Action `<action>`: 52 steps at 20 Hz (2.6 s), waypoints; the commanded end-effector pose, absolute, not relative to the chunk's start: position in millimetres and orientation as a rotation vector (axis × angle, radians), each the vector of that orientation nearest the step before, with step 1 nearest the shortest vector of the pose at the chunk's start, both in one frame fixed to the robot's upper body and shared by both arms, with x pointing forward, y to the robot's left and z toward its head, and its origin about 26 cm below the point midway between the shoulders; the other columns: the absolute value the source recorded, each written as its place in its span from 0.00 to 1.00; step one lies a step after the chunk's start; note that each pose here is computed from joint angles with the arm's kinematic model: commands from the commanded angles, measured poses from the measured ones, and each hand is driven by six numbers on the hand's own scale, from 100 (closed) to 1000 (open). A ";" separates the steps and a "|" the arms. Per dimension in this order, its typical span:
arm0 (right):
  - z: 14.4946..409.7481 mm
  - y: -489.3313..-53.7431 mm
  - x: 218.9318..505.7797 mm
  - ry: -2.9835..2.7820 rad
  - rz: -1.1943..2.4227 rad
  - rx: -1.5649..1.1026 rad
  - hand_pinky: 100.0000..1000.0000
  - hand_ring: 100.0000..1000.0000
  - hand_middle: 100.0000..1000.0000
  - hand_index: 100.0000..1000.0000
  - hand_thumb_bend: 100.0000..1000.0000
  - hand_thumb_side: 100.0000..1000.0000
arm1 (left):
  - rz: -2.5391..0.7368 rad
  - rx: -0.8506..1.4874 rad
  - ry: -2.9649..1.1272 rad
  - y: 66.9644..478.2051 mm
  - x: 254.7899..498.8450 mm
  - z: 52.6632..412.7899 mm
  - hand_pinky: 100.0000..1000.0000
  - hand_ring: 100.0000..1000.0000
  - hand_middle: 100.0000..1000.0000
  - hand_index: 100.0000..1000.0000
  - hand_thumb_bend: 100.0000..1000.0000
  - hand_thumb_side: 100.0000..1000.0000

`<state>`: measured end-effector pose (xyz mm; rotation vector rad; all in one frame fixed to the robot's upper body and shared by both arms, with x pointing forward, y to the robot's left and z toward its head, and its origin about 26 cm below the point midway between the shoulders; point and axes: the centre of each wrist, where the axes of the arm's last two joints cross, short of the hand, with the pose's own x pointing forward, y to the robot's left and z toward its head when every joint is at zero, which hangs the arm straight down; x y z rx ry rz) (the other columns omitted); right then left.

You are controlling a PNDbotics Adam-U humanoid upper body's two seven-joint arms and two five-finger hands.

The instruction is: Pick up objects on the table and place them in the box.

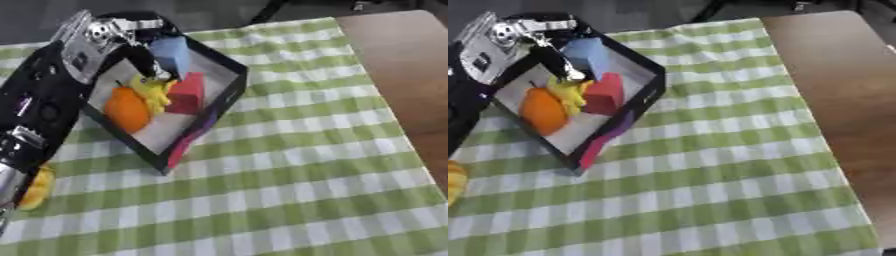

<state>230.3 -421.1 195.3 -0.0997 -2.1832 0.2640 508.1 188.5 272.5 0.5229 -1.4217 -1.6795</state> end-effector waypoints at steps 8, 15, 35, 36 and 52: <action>205.8 -419.8 229.3 -2.175 0.319 -0.112 0.77 0.69 0.67 0.83 0.00 0.47 | -1.660 0.608 -1.472 195.1 506.2 278.7 0.87 0.83 0.81 0.87 0.71 0.20; 204.8 -420.8 228.2 -2.162 0.318 -0.116 0.77 0.69 0.67 0.83 0.00 0.47 | -1.652 0.635 -1.516 196.7 501.1 295.3 0.91 0.87 0.83 0.90 0.81 0.25; 199.3 -423.8 223.6 -2.141 0.305 -0.124 0.77 0.69 0.67 0.83 0.00 0.47 | -1.643 0.650 -1.606 209.2 484.0 329.5 0.90 0.86 0.83 0.91 0.75 0.28; 199.1 -423.9 223.4 -2.141 0.305 -0.125 0.77 0.69 0.67 0.83 0.00 0.47 | -1.639 0.648 -1.610 209.6 483.2 330.5 0.90 0.86 0.83 0.91 0.74 0.28; 192.8 -428.2 217.2 -2.127 0.295 -0.157 0.77 0.69 0.67 0.83 0.00 0.47 | -1.482 0.747 -1.764 256.1 439.9 360.0 0.85 0.79 0.77 0.89 0.64 0.15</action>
